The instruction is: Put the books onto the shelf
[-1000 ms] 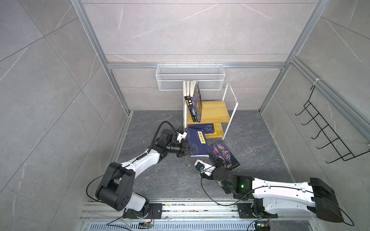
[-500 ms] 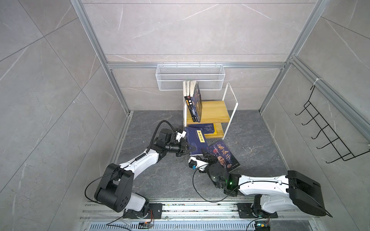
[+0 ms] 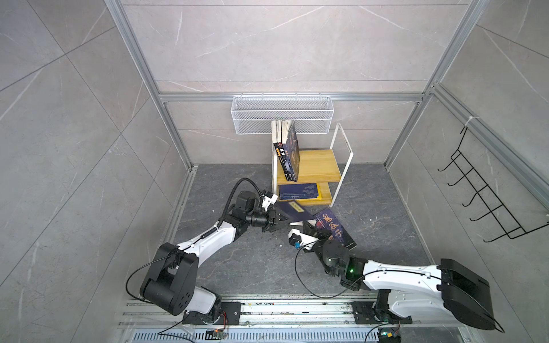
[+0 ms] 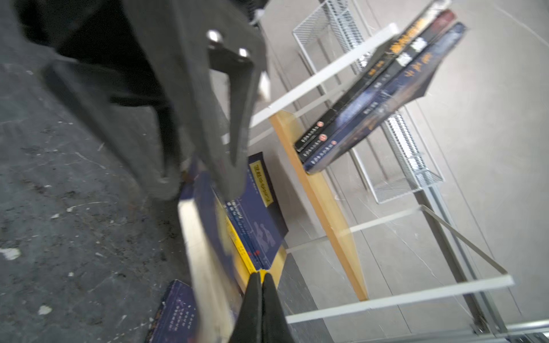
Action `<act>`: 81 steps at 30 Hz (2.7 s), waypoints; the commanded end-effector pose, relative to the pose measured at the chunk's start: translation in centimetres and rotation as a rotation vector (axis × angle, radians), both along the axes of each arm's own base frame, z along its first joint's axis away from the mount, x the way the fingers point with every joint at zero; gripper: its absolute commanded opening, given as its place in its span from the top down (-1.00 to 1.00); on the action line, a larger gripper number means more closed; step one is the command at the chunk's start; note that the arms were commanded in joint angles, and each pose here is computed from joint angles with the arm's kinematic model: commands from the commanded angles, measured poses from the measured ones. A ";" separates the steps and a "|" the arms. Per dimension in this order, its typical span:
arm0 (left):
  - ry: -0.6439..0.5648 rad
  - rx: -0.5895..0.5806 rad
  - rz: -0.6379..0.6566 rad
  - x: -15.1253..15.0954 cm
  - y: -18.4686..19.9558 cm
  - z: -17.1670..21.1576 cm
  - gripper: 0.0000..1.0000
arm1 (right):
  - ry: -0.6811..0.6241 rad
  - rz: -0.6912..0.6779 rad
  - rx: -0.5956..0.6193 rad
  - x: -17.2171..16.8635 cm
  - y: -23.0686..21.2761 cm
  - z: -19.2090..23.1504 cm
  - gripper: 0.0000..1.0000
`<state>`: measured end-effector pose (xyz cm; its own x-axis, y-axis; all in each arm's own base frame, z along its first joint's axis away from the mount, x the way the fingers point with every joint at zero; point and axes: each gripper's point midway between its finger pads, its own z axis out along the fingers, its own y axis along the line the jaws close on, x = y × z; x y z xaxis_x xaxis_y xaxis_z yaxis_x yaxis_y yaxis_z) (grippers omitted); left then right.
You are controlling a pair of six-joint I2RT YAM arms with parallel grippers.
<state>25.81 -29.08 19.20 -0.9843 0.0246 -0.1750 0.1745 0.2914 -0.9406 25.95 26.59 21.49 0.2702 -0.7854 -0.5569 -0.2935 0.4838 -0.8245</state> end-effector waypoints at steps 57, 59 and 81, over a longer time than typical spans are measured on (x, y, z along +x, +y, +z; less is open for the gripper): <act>0.319 0.366 0.372 5.0 7.3 -17.8 -0.12 | 1.636 -0.371 0.953 4.6 3.4 -21.0 0.01; 0.322 0.374 0.360 4.7 7.1 -18.3 -0.10 | 1.663 -0.320 1.009 4.4 4.2 -20.2 0.04; 0.280 0.302 0.259 2.9 4.2 -15.5 0.23 | 1.714 -0.057 1.541 5.0 8.0 -13.9 -0.07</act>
